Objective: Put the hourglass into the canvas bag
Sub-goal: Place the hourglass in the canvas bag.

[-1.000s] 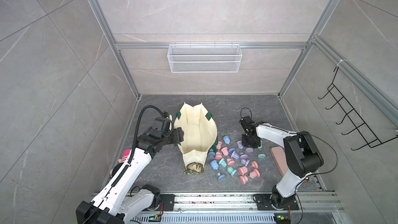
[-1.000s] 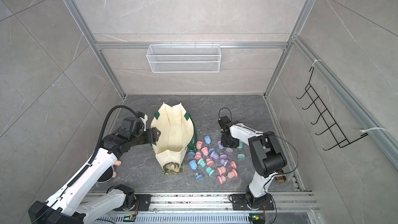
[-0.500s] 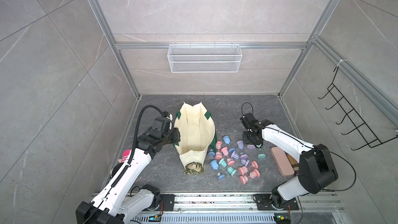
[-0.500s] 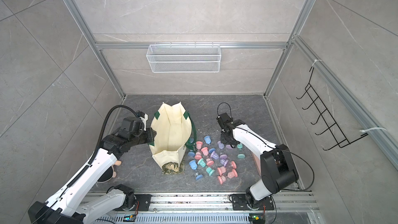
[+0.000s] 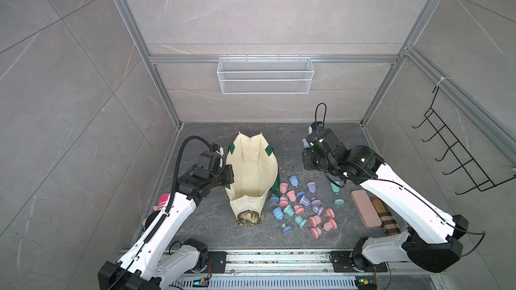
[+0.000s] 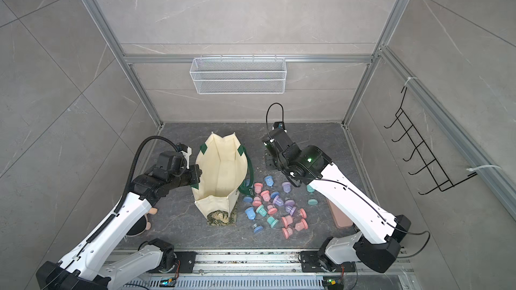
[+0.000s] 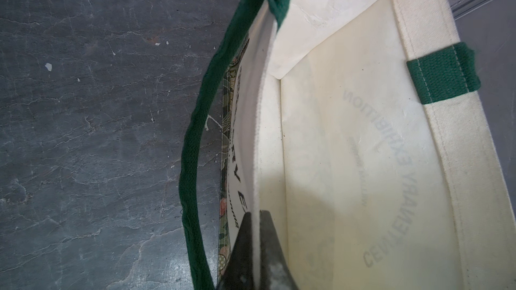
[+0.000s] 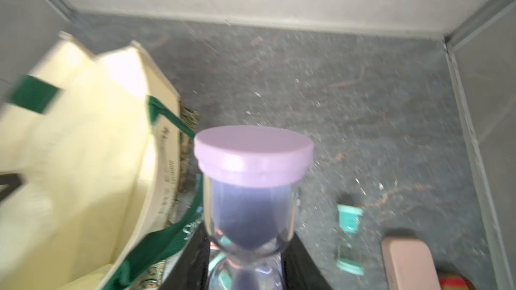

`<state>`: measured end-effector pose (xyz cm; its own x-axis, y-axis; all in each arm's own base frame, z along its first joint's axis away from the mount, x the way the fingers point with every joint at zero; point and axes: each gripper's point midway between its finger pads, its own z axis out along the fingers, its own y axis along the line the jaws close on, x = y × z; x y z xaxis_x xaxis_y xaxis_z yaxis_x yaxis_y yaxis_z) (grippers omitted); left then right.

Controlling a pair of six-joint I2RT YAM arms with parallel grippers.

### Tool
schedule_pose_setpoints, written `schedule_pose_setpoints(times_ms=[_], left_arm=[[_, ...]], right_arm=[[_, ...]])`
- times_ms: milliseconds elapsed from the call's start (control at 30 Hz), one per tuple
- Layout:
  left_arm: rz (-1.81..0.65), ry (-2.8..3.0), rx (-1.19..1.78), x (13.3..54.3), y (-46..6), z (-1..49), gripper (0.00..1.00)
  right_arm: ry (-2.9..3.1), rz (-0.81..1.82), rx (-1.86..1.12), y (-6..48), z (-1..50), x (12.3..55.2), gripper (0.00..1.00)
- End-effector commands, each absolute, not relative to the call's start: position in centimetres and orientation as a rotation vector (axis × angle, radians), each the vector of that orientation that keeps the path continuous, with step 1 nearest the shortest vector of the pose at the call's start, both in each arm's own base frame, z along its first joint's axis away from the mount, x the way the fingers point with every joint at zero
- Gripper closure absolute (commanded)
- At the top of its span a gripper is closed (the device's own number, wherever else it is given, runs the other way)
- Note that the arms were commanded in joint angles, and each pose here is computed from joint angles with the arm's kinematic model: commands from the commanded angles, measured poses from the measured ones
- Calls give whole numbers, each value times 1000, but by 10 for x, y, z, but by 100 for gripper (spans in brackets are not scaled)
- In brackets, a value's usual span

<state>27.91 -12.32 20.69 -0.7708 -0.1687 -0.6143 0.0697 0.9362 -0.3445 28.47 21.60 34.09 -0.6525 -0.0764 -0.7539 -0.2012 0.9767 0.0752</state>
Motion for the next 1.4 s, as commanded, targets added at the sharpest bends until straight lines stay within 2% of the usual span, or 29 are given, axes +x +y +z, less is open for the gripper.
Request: schedule_pose_setpoints(times_ms=[0,200,367,633,1033,1067,1100,1233,1367], left_arm=[[-507,2335,-43,284,-128,223,100],[-511,2320,-56,286,-129,223,100],[-523,2305,-49,286,-129,225,100],[-520,2286,-52,284,-127,228,100],[-531,2271,-43,282,-127,230,100],[-532,2275,-42,282,-128,229,100],[-530,2276,-41,282,-128,229,100],[-530,2280,-39,282,-128,228,100],[-528,2282,-38,282,-128,227,100]], right_arm=[[2282,240,-251,251,350,277,100],[2356,425,-421,360,330,264,100],[2451,432,-461,409,285,266,100],[2652,285,-452,433,197,272,100],[2815,289,-354,429,121,285,99],[2818,290,-352,429,119,285,94],[2819,289,-351,428,118,285,86],[2812,297,-349,428,118,285,66],[2808,298,-354,428,121,285,54]])
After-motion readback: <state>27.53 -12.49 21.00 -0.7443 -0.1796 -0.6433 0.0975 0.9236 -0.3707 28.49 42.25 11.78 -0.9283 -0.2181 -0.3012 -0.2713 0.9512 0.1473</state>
